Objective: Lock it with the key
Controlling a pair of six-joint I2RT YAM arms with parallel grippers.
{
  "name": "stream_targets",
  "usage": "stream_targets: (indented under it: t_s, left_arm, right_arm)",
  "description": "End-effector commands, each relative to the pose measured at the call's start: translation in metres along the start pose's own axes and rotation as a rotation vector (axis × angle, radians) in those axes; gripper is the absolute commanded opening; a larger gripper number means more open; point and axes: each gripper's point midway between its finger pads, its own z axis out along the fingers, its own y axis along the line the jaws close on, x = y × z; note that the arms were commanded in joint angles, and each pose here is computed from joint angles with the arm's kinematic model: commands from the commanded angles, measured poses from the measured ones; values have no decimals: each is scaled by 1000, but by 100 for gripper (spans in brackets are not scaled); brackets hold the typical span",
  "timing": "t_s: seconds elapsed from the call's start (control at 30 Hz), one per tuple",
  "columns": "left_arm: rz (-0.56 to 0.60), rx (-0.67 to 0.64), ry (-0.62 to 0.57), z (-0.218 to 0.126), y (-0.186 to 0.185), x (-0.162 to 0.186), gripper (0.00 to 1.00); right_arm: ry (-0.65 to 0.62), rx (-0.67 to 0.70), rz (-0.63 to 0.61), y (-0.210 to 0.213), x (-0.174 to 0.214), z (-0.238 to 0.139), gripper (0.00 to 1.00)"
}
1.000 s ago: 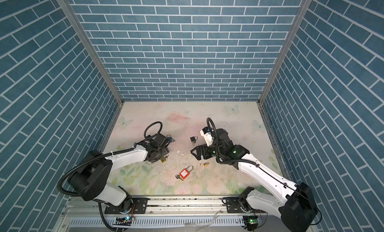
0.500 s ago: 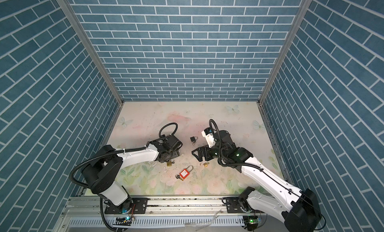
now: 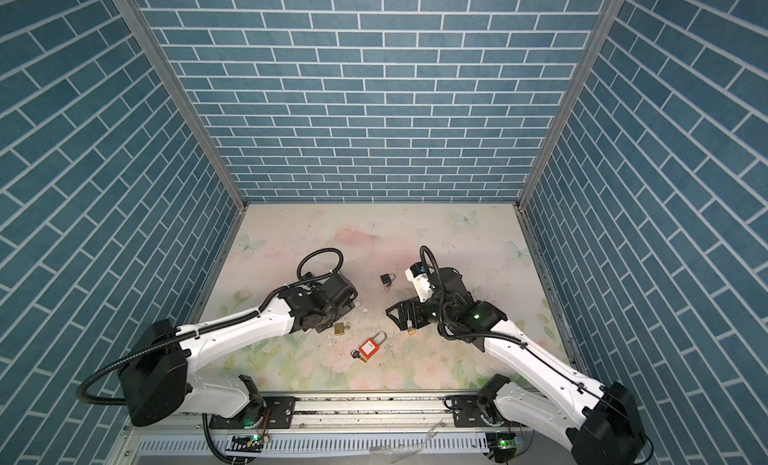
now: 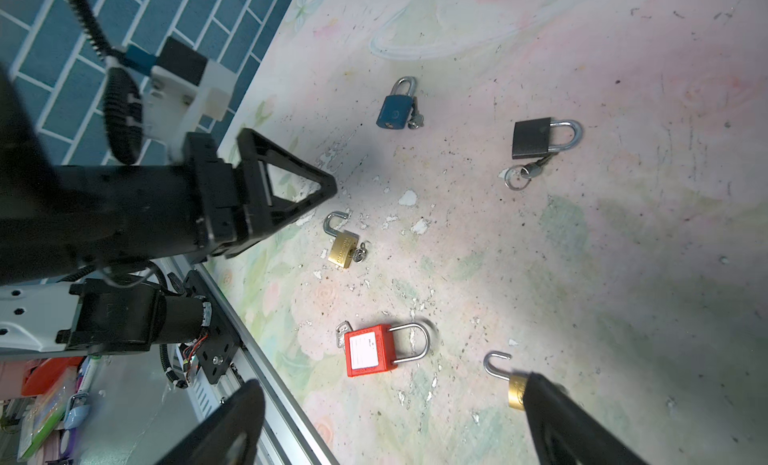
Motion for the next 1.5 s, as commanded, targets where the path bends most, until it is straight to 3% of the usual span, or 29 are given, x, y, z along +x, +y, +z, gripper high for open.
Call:
stream_targets:
  t_s: [0.0,0.37,0.57,1.03,1.27,1.47]
  left_arm:
    - [-248,-93,46,-6,24,22,78]
    - [-642,-185,37,-1,33,48,69]
    - [-741,-274,30,18,45,54,68]
    - [-783,-341,4,49,35,40,66]
    - [-784,-382,-3,59,29,39,60]
    - [-764,-499,-12,60,39,35,58]
  right_arm:
    - [-35,-19,-5,5,-5,-4,97]
    - [-11,-42,-34,8,1,-2,97]
    - [7,-68,-36,11,4,1,97]
    - [53,-109,-51,12,16,10,97]
    - [64,-121,-51,12,19,15,97]
    - [66,-119,-57,11,21,14,97]
